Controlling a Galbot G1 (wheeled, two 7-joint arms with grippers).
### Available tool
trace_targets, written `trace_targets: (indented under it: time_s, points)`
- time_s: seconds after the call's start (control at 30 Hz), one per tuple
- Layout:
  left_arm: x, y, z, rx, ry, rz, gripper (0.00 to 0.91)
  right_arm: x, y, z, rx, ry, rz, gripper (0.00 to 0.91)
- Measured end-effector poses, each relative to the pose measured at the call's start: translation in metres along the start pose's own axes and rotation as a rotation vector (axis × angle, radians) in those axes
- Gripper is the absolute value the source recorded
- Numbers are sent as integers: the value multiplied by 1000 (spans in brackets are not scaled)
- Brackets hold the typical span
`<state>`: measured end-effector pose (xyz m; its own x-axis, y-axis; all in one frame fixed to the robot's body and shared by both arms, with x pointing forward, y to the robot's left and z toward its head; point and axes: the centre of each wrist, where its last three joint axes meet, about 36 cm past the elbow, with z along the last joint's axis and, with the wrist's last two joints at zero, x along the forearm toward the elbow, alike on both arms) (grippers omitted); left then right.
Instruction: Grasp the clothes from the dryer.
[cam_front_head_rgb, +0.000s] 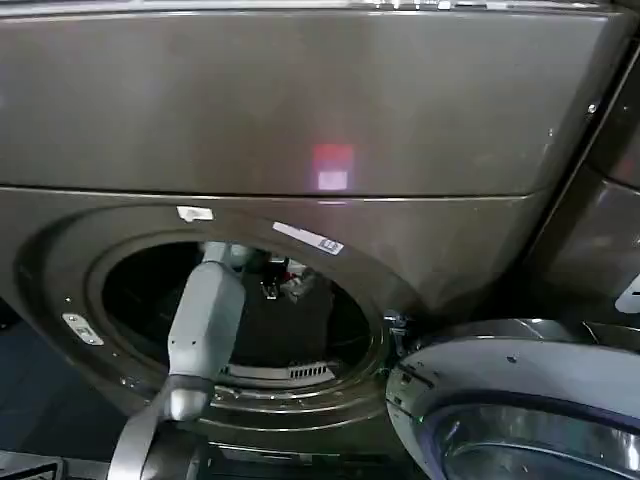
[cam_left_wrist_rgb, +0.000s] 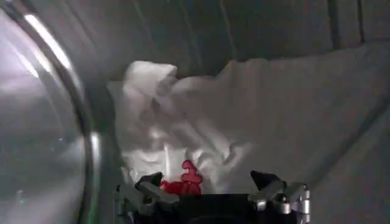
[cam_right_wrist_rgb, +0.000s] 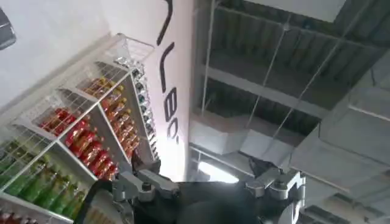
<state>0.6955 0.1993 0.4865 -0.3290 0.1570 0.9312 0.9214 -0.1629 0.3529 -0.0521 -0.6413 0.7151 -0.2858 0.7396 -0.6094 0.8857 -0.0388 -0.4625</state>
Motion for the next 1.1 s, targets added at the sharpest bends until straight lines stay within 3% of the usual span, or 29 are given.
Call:
trace_targets:
  time_s: [0.47,1.1]
  points:
    - [-12,0,26,46,-27,53,907,-2,4,-5,-3,-16,-10,907]
    - [-19,0,37,99,-64,79,907,-3,13,-10,-11,-31,-26,907]
